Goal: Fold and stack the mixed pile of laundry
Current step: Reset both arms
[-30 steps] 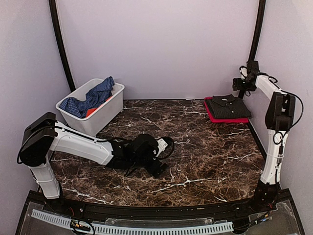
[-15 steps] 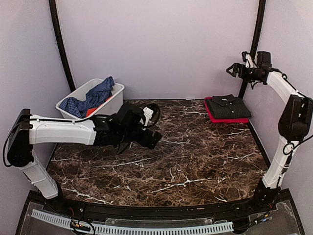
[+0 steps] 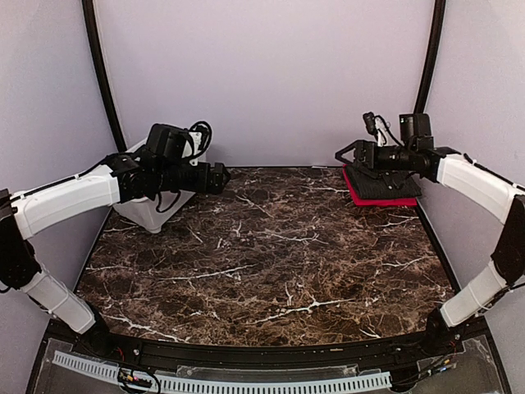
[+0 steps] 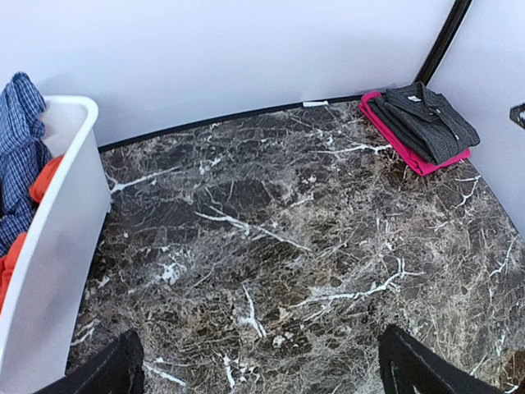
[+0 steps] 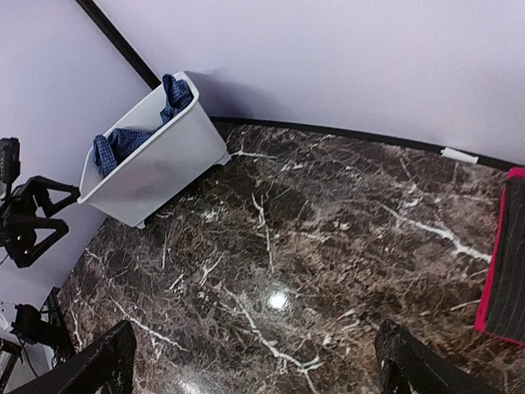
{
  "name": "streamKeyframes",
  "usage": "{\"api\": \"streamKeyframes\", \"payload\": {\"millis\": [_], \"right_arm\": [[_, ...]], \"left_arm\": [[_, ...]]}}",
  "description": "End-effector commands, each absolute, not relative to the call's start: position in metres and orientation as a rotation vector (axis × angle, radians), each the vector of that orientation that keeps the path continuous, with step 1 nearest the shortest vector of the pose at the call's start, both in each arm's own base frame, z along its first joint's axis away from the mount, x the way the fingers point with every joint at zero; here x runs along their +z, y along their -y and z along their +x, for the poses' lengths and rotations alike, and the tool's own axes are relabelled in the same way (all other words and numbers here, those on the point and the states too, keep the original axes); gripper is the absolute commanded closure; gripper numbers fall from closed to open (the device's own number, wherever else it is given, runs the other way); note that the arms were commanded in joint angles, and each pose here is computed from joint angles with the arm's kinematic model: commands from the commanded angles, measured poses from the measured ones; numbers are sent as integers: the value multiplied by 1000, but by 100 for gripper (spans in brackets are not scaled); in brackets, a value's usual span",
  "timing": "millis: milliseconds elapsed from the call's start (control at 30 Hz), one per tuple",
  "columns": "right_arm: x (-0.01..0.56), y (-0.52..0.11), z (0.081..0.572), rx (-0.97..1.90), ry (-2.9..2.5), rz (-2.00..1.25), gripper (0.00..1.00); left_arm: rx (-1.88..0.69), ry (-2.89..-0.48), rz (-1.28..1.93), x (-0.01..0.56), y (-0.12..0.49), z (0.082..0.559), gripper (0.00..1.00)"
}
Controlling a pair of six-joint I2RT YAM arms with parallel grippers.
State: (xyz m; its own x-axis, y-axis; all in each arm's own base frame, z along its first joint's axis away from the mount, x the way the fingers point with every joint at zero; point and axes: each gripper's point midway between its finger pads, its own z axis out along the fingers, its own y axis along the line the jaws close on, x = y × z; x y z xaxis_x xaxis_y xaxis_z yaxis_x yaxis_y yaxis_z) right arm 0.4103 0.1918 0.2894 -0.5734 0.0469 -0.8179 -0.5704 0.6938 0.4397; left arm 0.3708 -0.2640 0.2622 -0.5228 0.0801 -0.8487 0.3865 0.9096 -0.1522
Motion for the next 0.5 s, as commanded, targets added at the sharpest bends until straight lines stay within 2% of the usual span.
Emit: {"api": "streamKeyframes", "payload": {"millis": [0,267,467], "right_arm": [[268,-216,373,901,-2020,-431,2],[180,-236,320,950,-2167,-432,2],[157,-244,317,940,-2214,-449,2]], "left_arm": [[-480,-2282,329,207,271,353,1],[-655,-2417,283,135,290,336,1],[-662,-2392,284,131,296,343,1]]}}
